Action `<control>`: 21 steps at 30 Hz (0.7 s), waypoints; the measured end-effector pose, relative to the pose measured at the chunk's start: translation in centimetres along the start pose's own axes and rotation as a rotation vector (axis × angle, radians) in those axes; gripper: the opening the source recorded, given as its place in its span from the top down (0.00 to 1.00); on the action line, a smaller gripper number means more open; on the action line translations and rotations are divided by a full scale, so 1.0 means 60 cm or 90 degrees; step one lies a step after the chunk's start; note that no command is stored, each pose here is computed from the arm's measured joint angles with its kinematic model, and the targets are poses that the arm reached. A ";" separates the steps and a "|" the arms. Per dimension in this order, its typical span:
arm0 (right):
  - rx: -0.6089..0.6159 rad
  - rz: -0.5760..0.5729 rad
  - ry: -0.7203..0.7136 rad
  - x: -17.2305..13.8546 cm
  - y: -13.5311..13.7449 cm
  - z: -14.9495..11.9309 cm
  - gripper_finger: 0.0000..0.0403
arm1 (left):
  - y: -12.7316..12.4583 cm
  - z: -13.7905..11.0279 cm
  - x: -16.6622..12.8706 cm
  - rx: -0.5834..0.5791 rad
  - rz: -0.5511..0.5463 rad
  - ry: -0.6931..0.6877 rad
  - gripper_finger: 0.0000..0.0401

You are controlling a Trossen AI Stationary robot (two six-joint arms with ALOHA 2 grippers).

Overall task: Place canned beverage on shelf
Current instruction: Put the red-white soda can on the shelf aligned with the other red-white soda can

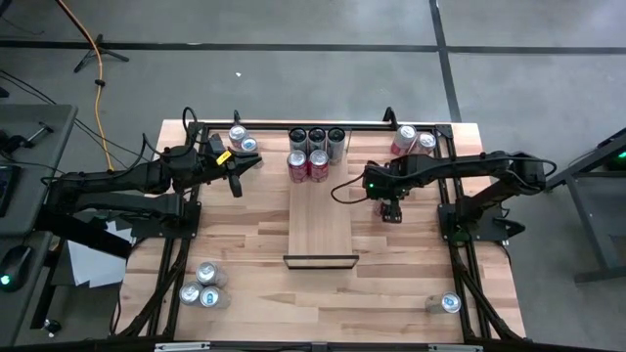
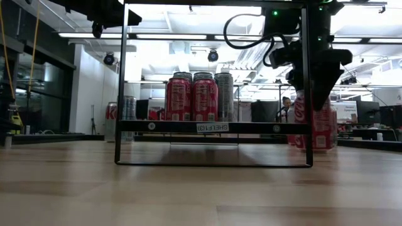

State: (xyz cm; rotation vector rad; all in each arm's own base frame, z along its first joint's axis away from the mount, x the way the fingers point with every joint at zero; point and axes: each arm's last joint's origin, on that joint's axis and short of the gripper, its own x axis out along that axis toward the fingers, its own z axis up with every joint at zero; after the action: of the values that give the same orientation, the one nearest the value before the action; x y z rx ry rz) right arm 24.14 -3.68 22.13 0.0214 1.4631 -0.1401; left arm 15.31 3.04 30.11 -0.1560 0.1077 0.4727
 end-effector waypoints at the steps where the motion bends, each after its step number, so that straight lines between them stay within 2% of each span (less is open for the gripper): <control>1: 0.000 0.000 -0.003 0.000 0.000 0.001 0.21 | 0.000 0.000 0.000 0.000 0.000 0.000 0.99; 13: -0.004 -0.001 -0.009 0.000 0.000 0.002 0.20 | 0.000 0.000 0.000 0.001 0.000 0.000 0.99; 21: -0.007 -0.007 -0.008 0.000 -0.001 0.002 0.04 | 0.000 0.000 0.000 0.000 0.000 0.000 0.99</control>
State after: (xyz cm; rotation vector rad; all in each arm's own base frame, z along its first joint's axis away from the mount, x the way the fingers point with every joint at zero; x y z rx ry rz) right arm 24.27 -3.73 22.14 0.0035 1.4511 -0.1408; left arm 15.30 3.04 30.11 -0.1553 0.1077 0.4729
